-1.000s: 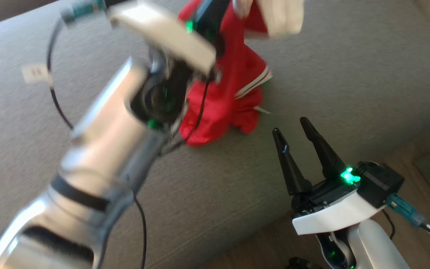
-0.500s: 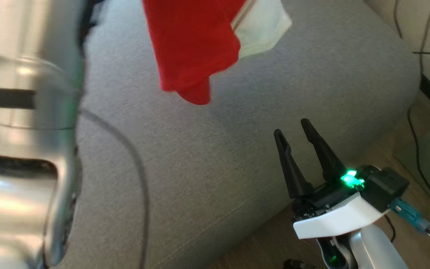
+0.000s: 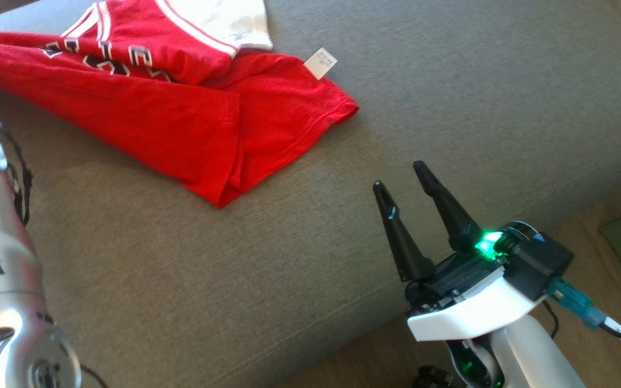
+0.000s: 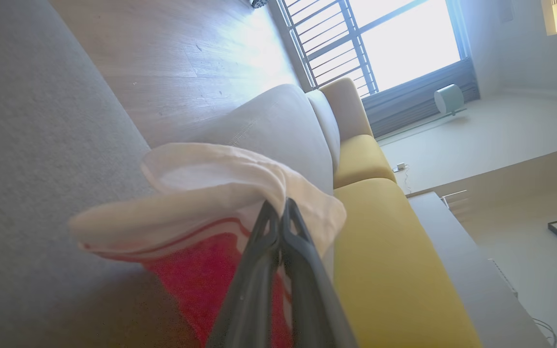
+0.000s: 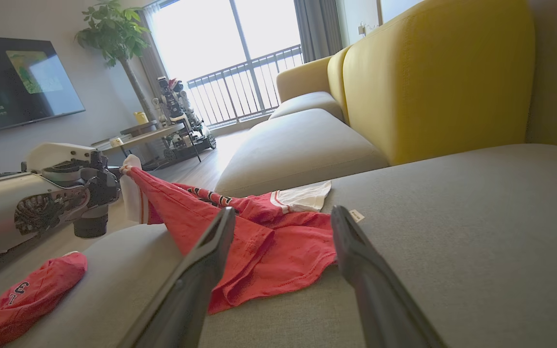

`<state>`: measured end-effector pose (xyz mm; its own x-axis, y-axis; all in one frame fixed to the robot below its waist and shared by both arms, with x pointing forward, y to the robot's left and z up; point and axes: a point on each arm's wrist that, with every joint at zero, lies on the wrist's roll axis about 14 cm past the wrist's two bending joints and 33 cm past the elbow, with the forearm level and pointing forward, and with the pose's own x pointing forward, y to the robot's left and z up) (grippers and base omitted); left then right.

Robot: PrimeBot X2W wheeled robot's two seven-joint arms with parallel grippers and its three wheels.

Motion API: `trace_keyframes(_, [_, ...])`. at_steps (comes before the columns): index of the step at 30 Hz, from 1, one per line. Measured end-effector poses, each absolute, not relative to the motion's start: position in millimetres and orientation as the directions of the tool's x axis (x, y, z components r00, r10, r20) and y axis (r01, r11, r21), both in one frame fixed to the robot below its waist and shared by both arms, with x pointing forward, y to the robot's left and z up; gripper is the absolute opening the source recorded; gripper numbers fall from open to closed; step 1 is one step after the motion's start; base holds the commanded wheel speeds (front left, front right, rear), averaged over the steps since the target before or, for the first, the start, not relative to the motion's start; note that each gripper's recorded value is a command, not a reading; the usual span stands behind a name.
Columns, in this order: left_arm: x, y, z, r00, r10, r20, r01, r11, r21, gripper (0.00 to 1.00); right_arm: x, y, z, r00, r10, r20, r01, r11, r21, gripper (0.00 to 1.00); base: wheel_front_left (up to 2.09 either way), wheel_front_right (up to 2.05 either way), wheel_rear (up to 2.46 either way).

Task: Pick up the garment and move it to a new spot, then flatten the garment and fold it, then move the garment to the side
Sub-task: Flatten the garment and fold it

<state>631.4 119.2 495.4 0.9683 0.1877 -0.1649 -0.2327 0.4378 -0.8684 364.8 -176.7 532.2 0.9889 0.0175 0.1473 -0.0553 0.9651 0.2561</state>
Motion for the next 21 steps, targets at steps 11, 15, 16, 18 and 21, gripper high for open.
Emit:
trace_keyframes(11, [596.3,166.0,446.4,0.988,0.063,-0.140,-0.133,0.810,-0.571,1.00,397.1,-106.3,496.7,0.966,0.250,0.062,-0.257,0.919,0.299,1.00,0.00,0.00,0.00])
trace_keyframes(15, [576.1,192.3,474.2,0.998,0.065,-0.015,-0.064,0.891,-0.450,1.00,408.0,-120.1,458.6,0.981,0.188,-0.047,-0.143,0.867,0.478,1.00,0.00,0.00,0.00])
trace_keyframes(16, [569.1,195.1,484.8,0.998,0.059,0.028,-0.042,0.908,-0.417,1.00,410.7,-122.7,448.9,0.981,0.179,-0.076,-0.117,0.859,0.499,1.00,0.00,0.00,0.00])
trace_keyframes(18, [549.7,193.3,501.2,0.995,0.037,0.097,-0.001,0.938,-0.346,1.00,418.9,-129.9,432.2,0.980,0.152,-0.127,-0.063,0.846,0.530,1.00,0.00,0.00,0.00])
trace_keyframes(21, [512.3,181.8,511.1,0.989,0.008,0.145,0.033,0.960,-0.277,1.00,435.1,-137.7,418.9,0.979,0.115,-0.168,0.005,0.812,0.584,1.00,0.00,0.00,0.00])
